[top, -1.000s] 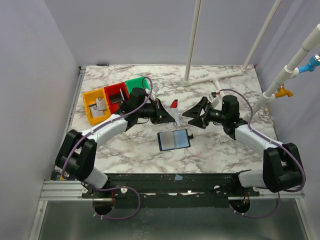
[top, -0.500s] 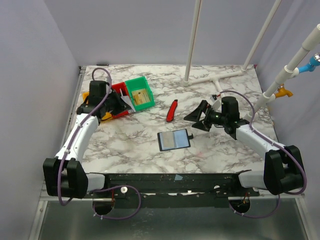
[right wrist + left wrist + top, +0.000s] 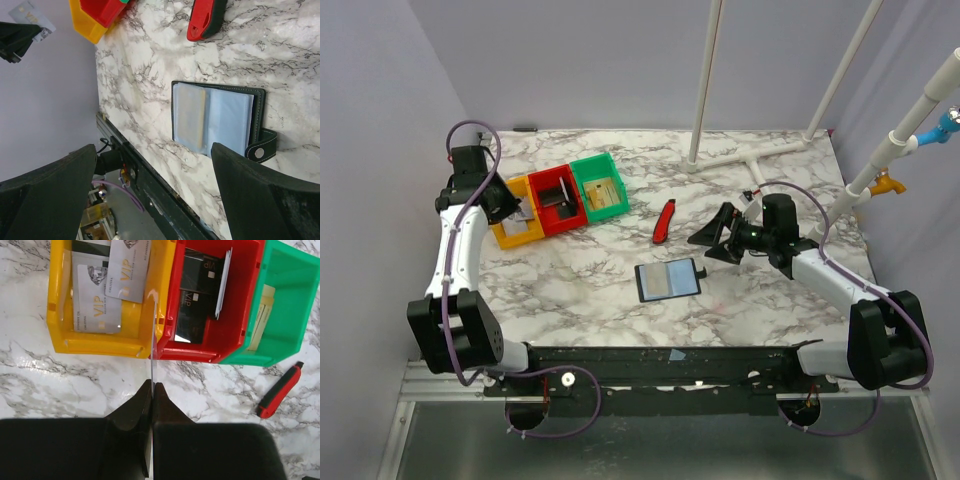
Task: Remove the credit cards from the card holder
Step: Place the credit card in the storage box.
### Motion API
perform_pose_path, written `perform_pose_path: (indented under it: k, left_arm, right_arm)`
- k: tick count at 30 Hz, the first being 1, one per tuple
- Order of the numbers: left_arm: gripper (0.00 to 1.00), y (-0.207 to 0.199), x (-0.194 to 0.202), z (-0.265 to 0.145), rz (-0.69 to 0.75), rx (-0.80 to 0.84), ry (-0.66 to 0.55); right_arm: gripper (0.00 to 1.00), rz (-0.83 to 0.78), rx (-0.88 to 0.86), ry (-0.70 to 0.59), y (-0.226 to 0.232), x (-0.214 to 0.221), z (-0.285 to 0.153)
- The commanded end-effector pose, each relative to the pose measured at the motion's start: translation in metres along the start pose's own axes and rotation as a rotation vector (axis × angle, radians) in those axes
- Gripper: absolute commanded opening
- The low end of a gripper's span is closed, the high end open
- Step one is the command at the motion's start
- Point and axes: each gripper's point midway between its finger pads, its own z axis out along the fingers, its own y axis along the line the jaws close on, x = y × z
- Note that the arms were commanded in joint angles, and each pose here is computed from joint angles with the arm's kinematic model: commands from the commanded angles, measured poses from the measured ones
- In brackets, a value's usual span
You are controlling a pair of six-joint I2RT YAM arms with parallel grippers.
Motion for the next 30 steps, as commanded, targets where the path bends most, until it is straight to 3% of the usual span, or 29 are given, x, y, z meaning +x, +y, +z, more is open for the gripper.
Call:
perform_pose_path:
  k: [1,10,30]
  left_arm:
    - [0.0,0.019,-0.022,0.016,-0.029,-0.038,-0.009]
    - [0.0,0.035,-0.047,0.066,-0.021,-0.07,0.067]
    - [0.0,0.035,-0.035,0.128,-0.024,-0.018,0.24]
  right_arm:
    - [1.0,-0.012,0.0,0.022,0.001,0.006,-0.005]
    - [1.0,-0.008,0.003,0.006,0.002,0.005,-0.008]
    - [1.0,0.011,0.003,0.011,0.0,0.004,-0.004]
